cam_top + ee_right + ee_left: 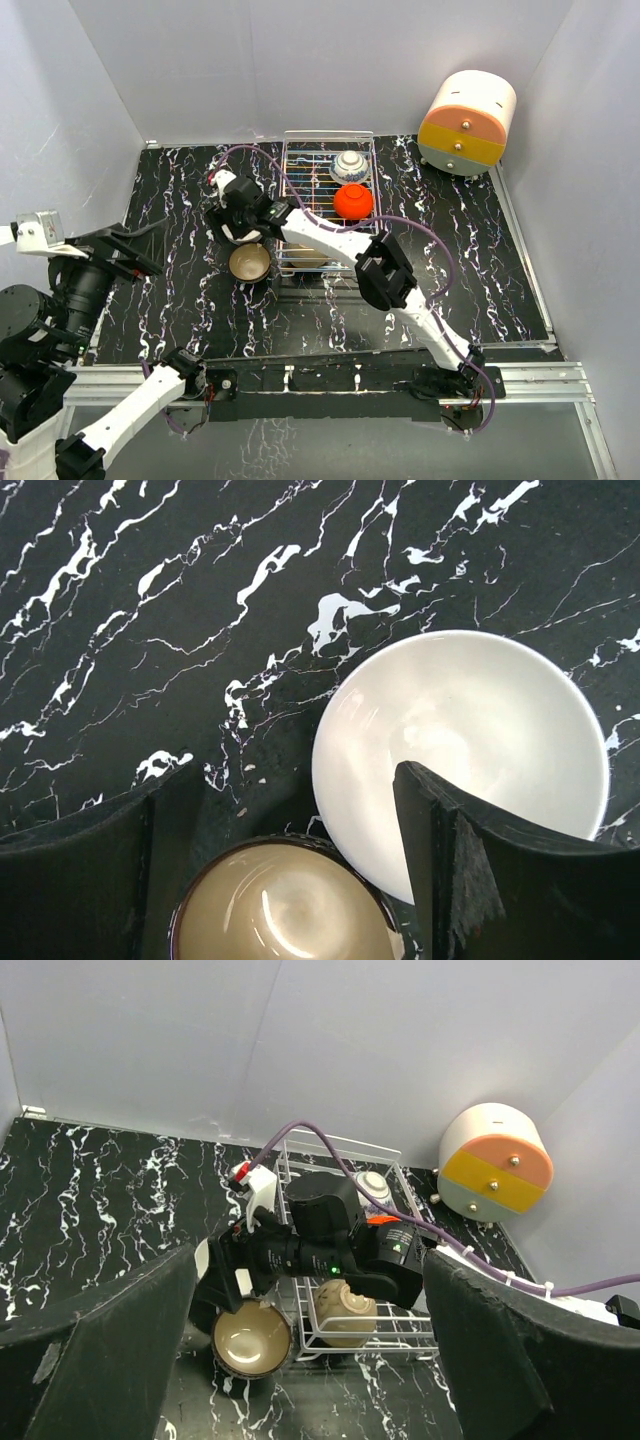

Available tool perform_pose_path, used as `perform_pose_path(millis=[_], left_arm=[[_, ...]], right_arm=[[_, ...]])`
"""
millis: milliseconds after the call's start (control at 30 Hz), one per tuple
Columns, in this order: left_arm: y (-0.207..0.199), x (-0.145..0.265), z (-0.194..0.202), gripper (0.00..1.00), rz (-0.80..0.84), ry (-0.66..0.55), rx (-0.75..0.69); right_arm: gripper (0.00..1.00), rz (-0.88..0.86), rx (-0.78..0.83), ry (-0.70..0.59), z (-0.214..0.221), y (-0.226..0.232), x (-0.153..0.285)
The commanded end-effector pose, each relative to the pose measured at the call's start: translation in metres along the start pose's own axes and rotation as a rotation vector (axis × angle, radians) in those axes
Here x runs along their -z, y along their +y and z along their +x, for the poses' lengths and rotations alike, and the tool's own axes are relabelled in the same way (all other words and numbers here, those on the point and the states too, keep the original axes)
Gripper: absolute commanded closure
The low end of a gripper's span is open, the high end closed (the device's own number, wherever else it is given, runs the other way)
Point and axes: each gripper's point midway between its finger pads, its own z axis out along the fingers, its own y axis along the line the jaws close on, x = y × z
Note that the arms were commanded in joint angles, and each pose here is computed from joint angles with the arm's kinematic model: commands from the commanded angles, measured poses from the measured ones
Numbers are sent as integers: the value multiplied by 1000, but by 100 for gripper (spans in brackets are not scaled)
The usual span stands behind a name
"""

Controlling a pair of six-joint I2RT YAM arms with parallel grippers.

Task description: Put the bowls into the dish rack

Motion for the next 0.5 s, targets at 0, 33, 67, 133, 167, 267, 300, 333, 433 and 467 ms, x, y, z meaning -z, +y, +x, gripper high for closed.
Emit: perform_pose_path(millis=[0,33,67,133,167,267,300,333,433,467], left_arm=[[4,8,7,6,0,18,1],[6,9,6,6,-5,15,0],[7,11,6,6,-9,13,0],[9,13,6,6,-13,10,0],[10,15,6,6,-14,7,2],[10,18,5,6,-10,4,6],[10,20,4,6,-8,1,8],[11,21,4,6,-8,0,9],[13,26,1,6,-9,-11,13],[13,27,1,6,-8,-13,12]], right_arm=[[23,51,68,-62,-14,6,-8],[24,56,77,-60,-11,9,-10],[25,61,89,-61,-9,11,-12],[27,83,113,-67,-7,15,-15],[27,103,121,-76,-8,15,-16],[29,166,131,-90,-8,8,-21],[29,184,130,-92,-7,5,-22],[30,217,128,-93,-6,-1,-23],[31,269,128,-101,-4,-12,-27],[31,274,132,-104,-4,-12,-28]])
